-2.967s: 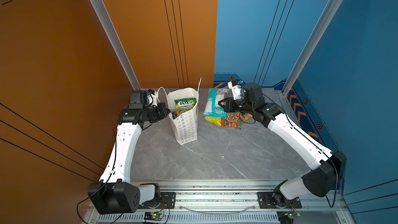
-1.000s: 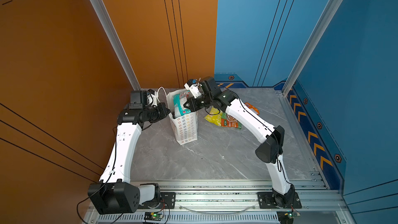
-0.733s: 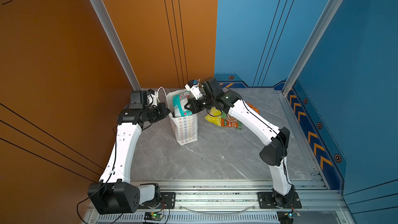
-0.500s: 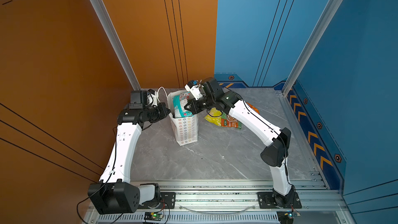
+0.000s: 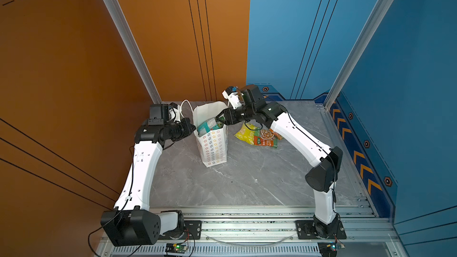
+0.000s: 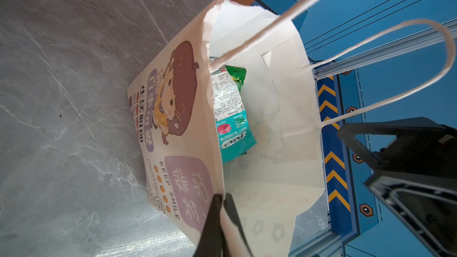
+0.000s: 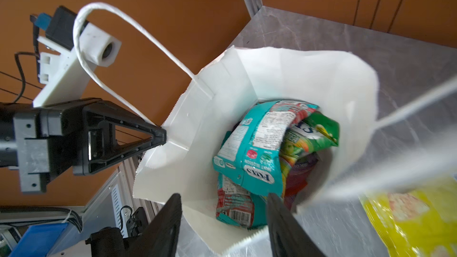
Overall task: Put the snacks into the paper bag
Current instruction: 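Withdraw the right gripper from the bag toward the orange packet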
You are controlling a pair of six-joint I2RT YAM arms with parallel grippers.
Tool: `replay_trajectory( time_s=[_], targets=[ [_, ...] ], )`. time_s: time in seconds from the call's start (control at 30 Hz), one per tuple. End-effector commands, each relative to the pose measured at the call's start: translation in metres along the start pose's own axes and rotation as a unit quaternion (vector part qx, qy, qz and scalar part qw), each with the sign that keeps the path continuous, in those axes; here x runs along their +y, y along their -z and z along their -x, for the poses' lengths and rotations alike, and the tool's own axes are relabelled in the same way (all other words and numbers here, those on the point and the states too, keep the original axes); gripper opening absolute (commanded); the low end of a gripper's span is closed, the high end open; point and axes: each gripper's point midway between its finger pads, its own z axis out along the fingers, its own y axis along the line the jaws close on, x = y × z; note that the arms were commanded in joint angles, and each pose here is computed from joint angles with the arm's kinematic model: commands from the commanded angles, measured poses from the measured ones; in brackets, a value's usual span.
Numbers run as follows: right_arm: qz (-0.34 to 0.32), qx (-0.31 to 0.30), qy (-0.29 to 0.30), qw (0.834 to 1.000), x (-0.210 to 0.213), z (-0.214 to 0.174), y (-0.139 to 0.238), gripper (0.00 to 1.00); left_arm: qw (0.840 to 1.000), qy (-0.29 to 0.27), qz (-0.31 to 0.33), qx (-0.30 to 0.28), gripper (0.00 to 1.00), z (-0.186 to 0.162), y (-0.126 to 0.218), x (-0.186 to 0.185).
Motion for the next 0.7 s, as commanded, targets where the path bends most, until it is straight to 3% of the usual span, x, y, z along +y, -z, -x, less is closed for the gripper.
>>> replay_trajectory(
  time_s=[0.0,0.17,0.37,0.53,0.67],
  targets=[
    [-0.031,-0.079,0.013,0.996,-0.004,0.033,0.051,0.6,1.0,-0.008,-0.018,-0.007,0.0,0.002,0.008,-0.009],
    [-0.104,-0.101,-0.017,0.989,-0.051,0.012,0.079,0.65,1.0,-0.009,-0.017,-0.008,0.01,0.003,0.008,-0.008],
    [-0.192,-0.113,-0.122,0.967,-0.138,-0.039,0.114,0.68,1.0,-0.006,-0.015,-0.007,0.01,0.004,0.007,-0.006],
    [-0.234,-0.127,-0.212,0.94,-0.199,-0.089,0.136,0.86,1.0,-0.005,-0.014,-0.005,0.0,0.003,0.005,-0.005],
    [-0.265,-0.134,-0.278,0.913,-0.24,-0.122,0.147,0.87,1.0,-0.005,-0.015,-0.006,0.01,0.003,0.006,-0.005]
  ],
)
